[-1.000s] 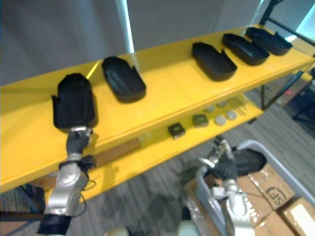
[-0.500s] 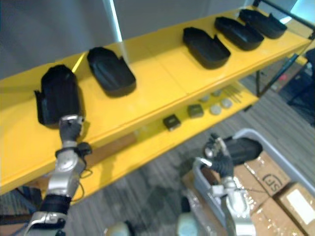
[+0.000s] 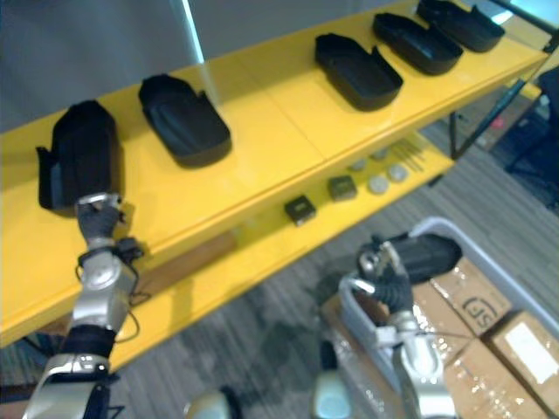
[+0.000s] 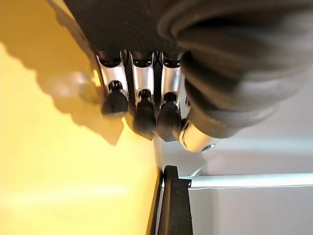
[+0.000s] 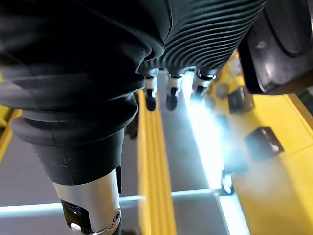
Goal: Walk over and take plastic housings, then place them on the shelf
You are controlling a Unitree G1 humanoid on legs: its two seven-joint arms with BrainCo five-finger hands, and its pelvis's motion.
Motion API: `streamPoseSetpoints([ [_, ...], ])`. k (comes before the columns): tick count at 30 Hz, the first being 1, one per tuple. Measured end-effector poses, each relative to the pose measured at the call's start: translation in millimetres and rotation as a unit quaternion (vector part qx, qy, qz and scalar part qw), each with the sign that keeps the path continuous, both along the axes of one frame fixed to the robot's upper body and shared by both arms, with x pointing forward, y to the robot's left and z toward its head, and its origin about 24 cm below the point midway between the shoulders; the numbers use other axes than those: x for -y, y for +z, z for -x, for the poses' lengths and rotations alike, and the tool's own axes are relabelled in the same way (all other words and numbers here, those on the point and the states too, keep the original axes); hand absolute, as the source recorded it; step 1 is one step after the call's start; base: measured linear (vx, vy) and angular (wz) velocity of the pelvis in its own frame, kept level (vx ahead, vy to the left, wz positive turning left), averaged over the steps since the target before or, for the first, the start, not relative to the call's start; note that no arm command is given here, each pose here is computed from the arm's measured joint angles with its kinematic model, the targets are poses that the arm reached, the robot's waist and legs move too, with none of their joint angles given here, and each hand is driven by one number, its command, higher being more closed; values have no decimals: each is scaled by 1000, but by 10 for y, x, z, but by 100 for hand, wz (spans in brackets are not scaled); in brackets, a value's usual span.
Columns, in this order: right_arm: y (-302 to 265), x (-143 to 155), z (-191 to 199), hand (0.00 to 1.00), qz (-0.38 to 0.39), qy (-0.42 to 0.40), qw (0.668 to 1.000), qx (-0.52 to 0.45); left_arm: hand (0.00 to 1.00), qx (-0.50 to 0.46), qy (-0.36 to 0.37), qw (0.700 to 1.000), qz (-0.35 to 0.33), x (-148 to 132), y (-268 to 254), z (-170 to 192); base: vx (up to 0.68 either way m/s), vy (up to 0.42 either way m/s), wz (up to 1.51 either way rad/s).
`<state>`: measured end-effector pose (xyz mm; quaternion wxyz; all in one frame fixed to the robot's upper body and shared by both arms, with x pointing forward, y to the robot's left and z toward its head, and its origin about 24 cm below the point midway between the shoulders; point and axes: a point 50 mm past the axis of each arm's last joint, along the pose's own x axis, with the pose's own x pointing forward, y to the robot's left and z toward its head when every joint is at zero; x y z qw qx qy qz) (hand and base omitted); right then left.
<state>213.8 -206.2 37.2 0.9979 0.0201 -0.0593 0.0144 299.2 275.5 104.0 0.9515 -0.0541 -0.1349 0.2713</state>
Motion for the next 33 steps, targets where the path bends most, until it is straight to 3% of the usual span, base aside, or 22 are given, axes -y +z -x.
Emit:
streamPoseSetpoints([
  [5,-100,-72,101,0,-23,-17,999,-16,0,150,-39,988,27,355,398,574,26,26,25],
  [9,-106,-99,205,0,-31,-37,999,-19,0,245,-111,963,-5,582,747,1028,-11,36,21],
  [14,-150,-127,271,0,-35,-48,998,-33,0,295,-171,940,-27,679,920,1150,-24,30,12],
  [25,-95,-101,175,0,-29,-62,997,-21,0,216,-206,954,6,646,849,604,3,6,-2],
  [33,-90,5,43,0,6,-48,999,-24,0,127,-190,974,-2,400,830,-106,-40,30,-17],
])
